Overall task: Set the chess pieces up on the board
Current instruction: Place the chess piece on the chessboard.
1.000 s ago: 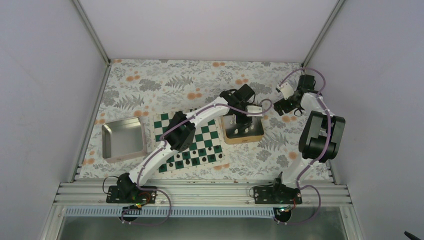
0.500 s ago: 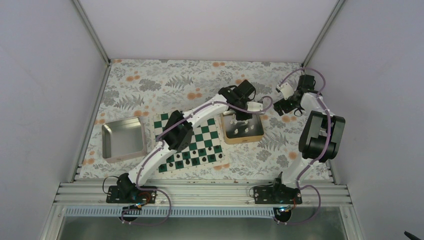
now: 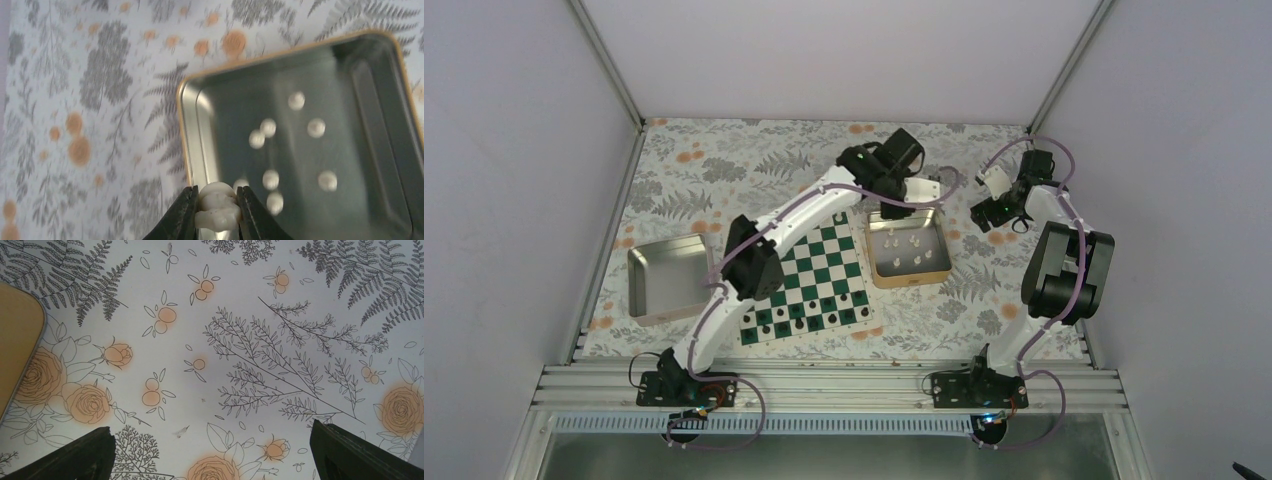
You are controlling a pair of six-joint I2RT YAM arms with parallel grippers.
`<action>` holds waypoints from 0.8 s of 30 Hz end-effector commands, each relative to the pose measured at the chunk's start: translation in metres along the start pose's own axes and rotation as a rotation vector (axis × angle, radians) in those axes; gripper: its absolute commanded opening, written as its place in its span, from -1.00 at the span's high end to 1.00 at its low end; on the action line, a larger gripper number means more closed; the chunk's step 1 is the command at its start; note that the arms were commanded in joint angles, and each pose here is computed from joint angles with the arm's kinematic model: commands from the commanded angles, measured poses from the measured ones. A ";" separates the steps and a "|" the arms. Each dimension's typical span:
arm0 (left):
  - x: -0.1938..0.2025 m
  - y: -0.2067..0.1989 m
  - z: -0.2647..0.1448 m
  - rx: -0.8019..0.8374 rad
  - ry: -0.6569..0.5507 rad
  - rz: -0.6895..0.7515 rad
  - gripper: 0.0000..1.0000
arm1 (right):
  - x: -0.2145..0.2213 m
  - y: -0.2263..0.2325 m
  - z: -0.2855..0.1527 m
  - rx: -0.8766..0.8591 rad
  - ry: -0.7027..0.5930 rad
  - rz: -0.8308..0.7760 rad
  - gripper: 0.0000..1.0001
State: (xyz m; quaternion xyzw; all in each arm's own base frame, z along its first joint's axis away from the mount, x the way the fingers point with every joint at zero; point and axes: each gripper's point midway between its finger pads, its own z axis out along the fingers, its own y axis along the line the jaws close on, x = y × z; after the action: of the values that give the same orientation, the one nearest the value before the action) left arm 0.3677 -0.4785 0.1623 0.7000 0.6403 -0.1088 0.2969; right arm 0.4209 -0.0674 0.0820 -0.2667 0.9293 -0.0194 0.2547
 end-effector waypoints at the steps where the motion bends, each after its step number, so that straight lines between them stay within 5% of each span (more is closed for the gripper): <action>1: 0.059 0.021 -0.038 -0.017 0.142 -0.078 0.65 | -0.001 -0.003 -0.001 -0.011 -0.010 0.004 -1.00; 10: 0.164 0.054 -0.106 -0.174 0.232 -0.248 0.65 | -0.003 -0.004 -0.001 -0.012 -0.006 0.004 -1.00; 24: 0.283 0.024 -0.133 -0.215 0.312 -0.467 0.65 | -0.003 -0.002 0.000 -0.016 0.006 0.003 -1.00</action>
State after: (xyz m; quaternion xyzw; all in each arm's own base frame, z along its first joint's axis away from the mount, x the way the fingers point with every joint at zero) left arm 0.3969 -0.1798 0.1157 0.5289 0.8248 0.0014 0.1996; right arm 0.4205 -0.0661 0.0813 -0.2674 0.9308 -0.0125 0.2490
